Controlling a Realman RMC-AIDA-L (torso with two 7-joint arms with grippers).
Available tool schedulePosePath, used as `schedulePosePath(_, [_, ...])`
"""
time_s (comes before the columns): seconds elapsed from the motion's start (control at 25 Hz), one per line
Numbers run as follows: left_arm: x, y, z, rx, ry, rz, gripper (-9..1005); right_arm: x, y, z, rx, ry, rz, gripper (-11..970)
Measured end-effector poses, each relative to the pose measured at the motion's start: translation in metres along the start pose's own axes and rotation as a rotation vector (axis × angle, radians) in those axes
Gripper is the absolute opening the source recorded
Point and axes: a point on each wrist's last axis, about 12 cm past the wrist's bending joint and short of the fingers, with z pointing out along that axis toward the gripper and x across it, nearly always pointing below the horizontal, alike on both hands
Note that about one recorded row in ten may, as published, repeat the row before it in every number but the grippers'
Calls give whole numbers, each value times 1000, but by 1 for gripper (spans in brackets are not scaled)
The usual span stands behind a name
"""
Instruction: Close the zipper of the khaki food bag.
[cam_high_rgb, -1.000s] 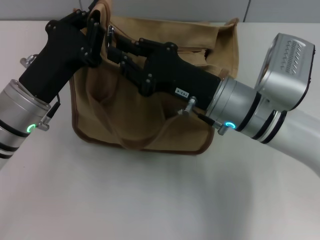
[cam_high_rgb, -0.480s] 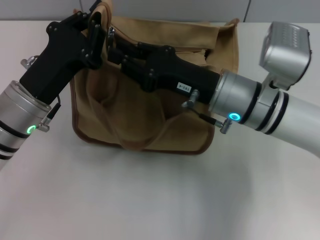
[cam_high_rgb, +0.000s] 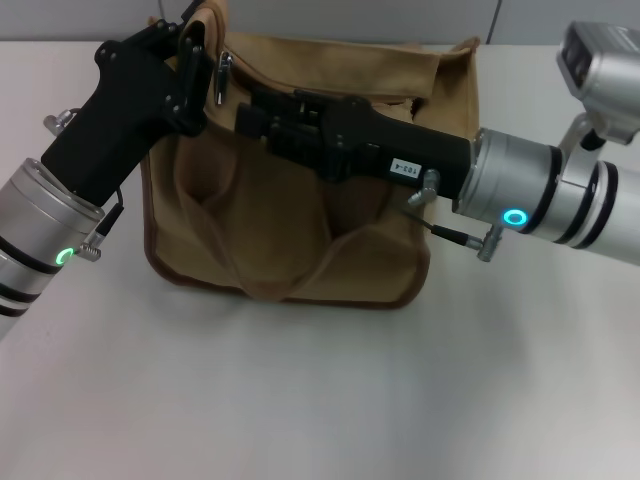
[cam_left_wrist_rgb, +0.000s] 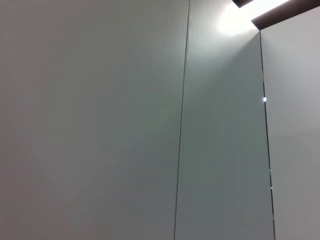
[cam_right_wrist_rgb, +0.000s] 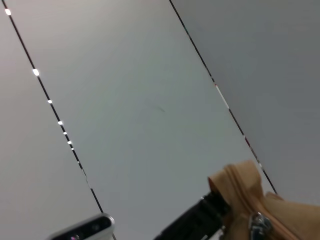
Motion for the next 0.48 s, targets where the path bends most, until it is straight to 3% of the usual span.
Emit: schedulePosePath(0.48, [-1, -1, 7, 30, -12, -20, 23, -4, -6, 19, 24, 33, -1, 465])
